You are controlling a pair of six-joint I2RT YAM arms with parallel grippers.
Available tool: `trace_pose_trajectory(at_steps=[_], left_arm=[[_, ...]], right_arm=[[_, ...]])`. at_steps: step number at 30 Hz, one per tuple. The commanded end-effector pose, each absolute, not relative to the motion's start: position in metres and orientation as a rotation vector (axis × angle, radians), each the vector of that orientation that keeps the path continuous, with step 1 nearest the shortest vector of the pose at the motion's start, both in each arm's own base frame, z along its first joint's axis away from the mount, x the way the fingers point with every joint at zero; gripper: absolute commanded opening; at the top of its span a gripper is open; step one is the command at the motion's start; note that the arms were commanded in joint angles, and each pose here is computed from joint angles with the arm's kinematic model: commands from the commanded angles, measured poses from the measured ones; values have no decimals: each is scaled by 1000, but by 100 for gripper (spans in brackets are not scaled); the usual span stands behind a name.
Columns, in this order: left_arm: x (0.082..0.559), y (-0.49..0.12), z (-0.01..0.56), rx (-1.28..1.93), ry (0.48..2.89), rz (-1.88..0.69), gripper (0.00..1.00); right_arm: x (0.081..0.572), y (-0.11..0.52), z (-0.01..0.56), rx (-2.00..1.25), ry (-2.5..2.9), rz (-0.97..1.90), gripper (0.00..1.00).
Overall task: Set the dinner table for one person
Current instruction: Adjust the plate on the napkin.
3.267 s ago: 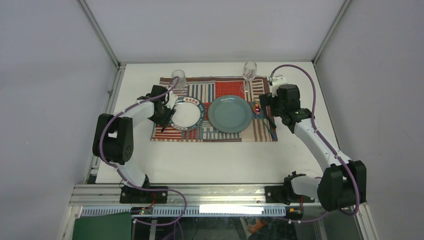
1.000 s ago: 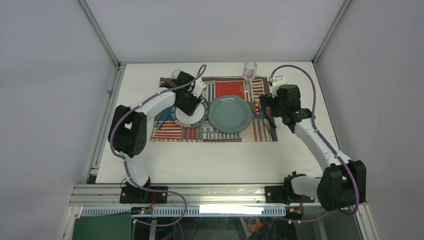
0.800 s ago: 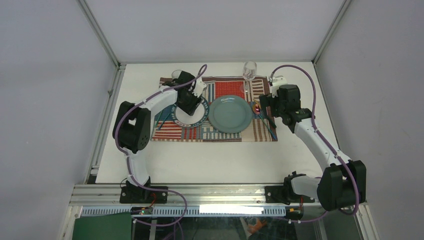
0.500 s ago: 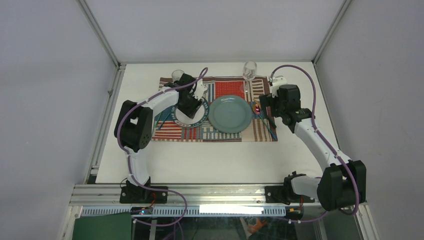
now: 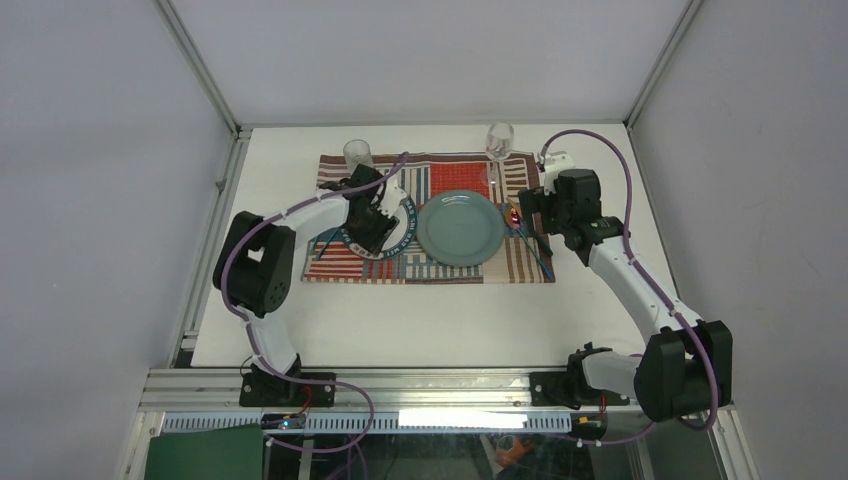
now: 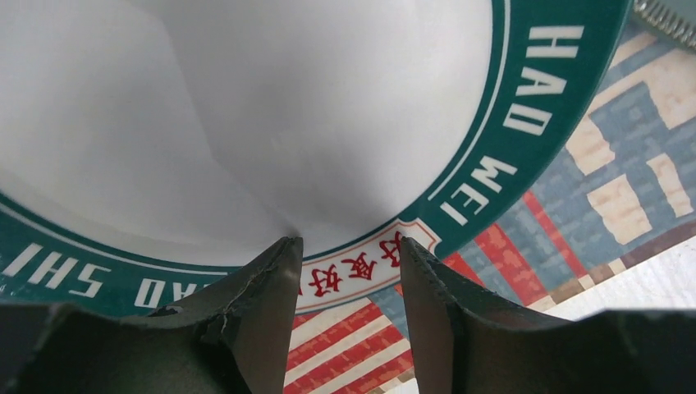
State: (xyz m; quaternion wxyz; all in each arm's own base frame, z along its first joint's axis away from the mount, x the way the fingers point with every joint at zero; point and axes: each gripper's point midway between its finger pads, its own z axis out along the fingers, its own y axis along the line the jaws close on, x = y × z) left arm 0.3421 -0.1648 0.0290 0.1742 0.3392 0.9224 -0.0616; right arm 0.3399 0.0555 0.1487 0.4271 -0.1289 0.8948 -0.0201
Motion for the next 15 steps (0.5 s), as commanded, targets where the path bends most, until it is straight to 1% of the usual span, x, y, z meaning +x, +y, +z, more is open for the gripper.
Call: trace_pose_trajectory(at_steps=[1,5,15], left_arm=[[324,-172,35,964,2610,-234,49],[322,-169,36,966,2607,-214,49],[341,-172,59,952,2543,-181,50]], right_arm=[[347,56,168,-315,2169,-43,100],[346,55,168,-313,2171,-45,100],[346,54,168,-309,2170,-45,100]])
